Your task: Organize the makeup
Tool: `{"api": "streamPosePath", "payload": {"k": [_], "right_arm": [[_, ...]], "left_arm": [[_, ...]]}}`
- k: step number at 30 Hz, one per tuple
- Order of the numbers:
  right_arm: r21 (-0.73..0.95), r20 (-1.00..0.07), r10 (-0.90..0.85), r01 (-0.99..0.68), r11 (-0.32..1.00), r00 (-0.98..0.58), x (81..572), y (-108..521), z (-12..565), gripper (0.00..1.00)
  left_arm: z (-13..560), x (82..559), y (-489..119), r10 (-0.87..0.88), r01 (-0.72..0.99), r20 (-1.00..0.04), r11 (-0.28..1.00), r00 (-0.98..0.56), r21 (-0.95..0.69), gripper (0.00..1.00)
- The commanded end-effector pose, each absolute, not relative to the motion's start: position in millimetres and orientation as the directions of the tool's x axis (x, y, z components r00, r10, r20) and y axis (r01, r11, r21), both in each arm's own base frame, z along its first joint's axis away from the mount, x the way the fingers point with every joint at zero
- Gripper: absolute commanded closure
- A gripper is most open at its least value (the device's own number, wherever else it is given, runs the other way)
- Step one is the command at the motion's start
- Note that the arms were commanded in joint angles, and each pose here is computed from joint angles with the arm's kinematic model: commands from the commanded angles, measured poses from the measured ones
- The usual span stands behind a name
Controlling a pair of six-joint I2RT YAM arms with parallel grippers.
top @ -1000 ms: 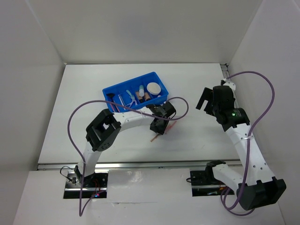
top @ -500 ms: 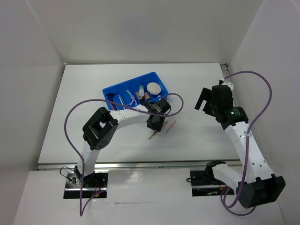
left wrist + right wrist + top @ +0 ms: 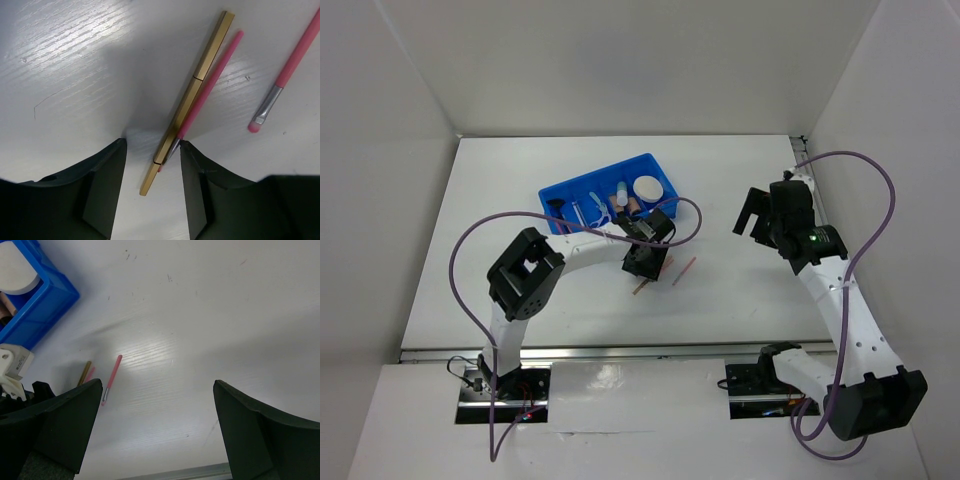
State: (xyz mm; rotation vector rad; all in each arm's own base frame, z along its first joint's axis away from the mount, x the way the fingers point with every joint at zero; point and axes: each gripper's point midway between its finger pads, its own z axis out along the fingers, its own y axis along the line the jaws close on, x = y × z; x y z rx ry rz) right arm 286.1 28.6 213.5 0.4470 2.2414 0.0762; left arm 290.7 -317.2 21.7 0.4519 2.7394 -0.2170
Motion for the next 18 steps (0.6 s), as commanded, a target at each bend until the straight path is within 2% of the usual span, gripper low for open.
{"api": "streamPosePath", "payload": {"k": [1, 6, 10, 18], "right_arm": [[0.205, -0.732, 0.343, 0.289, 0.935, -0.588, 289.1, 28.3, 211.7, 0.0], [0.201, -0.727, 0.342, 0.291, 0.935, -0.595, 287.9, 28.1, 208.0, 0.0], [0.21, -0.742, 0.374, 0.338, 0.918, -0.556, 285.3, 21.1, 212.2, 0.0], [0.204, -0.765, 0.393, 0.386, 0.9, -0.511, 272.3, 9.2, 220.1, 0.0]], "left_arm": [[31.0, 288.1, -312.9, 0.291, 0.346, -0.368, 0.934, -0.883, -0.093, 0.4], [61.9, 286.5, -331.6, 0.325, 0.4, -0.437, 0.912, -0.839, -0.091, 0.41], [92.2, 280.8, -362.7, 0.344, 0.462, -0.494, 0.876, -0.799, -0.137, 0.46], [71.6, 289.3, -399.8, 0.336, 0.464, -0.465, 0.865, -0.819, -0.192, 0.46]]}}
